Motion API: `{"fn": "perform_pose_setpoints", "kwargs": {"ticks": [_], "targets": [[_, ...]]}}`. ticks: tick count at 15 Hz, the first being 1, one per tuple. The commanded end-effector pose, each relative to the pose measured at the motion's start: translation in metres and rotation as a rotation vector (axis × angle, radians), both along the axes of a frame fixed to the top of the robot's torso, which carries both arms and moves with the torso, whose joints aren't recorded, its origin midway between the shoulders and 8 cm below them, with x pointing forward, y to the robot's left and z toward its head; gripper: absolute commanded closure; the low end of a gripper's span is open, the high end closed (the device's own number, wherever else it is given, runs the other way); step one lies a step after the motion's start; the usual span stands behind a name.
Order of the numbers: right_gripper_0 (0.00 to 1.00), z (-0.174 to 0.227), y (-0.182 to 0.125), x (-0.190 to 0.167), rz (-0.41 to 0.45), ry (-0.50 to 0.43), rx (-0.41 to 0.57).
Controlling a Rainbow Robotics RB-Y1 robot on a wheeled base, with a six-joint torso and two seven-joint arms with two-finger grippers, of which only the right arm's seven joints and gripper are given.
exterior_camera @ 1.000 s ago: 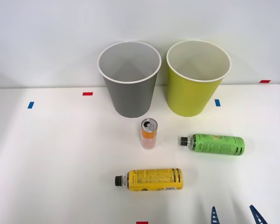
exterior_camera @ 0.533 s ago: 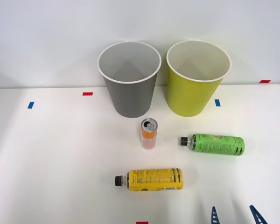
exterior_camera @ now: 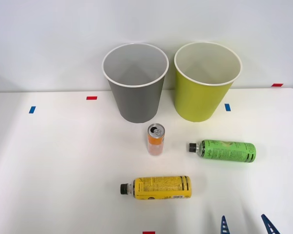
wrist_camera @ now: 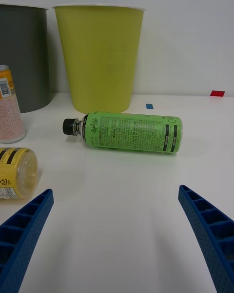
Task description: Put cans in the gray bin, plastic bottles in the light green bin
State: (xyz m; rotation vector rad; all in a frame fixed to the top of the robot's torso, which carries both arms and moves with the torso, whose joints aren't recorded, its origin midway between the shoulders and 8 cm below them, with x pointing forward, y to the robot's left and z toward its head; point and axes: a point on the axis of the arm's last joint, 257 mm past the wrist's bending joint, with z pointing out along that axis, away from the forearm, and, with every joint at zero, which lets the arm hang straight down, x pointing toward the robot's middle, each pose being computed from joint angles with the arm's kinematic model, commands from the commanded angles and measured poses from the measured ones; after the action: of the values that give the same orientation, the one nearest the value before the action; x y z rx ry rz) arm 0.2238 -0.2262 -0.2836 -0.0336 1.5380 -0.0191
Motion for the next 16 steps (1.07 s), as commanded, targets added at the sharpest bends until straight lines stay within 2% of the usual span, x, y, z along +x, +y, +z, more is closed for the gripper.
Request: {"fn": "perform_pose_setpoints", "kwargs": {"ticks": [1,16], "targets": [[0.12,0.0,0.0,0.0,0.0,0.0,0.0],[0.13,0.0,0.0,0.0,0.0,0.0,0.0]]}}
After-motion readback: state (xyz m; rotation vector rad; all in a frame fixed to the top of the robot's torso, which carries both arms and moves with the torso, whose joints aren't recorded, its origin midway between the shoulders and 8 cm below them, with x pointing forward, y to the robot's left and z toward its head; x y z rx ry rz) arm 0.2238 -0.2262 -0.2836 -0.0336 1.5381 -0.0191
